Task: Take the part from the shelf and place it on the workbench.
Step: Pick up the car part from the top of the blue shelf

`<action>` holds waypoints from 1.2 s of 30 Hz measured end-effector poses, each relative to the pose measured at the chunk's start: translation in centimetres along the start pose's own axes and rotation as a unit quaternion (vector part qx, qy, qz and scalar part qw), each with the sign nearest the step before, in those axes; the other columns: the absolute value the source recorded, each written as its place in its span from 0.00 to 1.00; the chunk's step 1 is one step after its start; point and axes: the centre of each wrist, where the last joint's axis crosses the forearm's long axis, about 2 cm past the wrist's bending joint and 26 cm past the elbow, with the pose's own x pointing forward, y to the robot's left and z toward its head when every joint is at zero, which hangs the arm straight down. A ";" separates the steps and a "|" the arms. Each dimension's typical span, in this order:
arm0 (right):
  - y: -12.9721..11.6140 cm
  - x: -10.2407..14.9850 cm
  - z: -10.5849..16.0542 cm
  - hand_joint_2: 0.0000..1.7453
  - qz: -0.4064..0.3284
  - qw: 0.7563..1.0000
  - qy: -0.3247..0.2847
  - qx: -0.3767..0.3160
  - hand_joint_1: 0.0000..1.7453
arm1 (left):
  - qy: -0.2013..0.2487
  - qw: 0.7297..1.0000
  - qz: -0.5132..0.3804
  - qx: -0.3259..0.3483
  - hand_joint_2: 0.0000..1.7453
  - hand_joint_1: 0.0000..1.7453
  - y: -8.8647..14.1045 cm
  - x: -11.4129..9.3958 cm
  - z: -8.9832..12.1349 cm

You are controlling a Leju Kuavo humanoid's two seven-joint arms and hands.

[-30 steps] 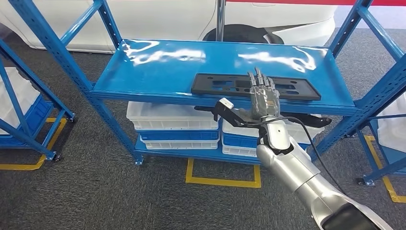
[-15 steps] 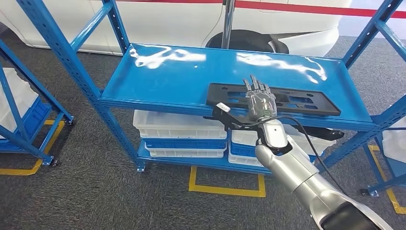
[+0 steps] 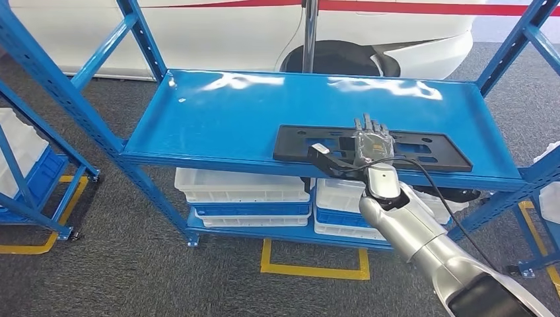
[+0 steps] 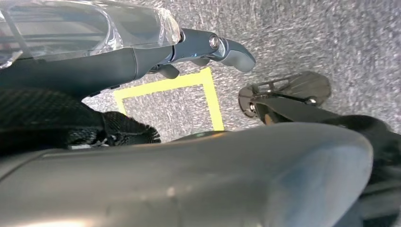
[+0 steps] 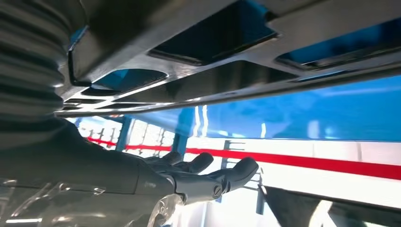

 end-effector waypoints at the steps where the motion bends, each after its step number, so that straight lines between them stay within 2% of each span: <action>1: 0.1 -0.2 0.0 1.00 0.007 1.000 0.011 0.001 0.00 | 0.000 1.000 0.001 0.000 0.00 0.00 0.0 0.0 0.0; 2: 0.1 -0.4 -0.1 1.00 0.013 1.000 0.021 0.003 0.00 | -0.001 1.000 0.002 0.000 0.00 0.00 0.1 0.0 0.0; 5: 0.2 -1.2 -0.3 1.00 0.030 0.998 0.049 0.012 0.09 | -0.001 1.000 0.003 0.000 0.00 0.00 0.1 -0.1 0.0; 6: 0.2 -1.6 -0.3 1.00 0.035 0.998 0.058 0.016 0.34 | -0.001 1.000 0.004 0.000 0.00 0.00 0.1 -0.2 0.0; 9: 0.2 -2.6 -0.5 1.00 0.046 0.995 0.077 0.031 1.00 | -0.001 1.000 0.004 0.000 0.00 0.00 0.1 -0.3 0.0; 15: 0.2 -3.6 -0.6 1.00 0.049 0.994 0.087 0.048 1.00 | -0.001 1.000 0.008 0.000 0.00 0.00 0.1 -0.2 0.0; 33: -0.4 -3.6 -0.7 1.00 0.010 0.996 0.079 0.042 1.00 | -0.018 1.000 0.022 -0.004 0.00 0.00 0.1 -0.4 0.0; 36: -0.3 -3.6 -0.6 1.00 0.005 0.997 0.073 0.037 1.00 | -0.020 1.000 0.023 -0.004 0.75 0.00 0.1 -0.4 0.0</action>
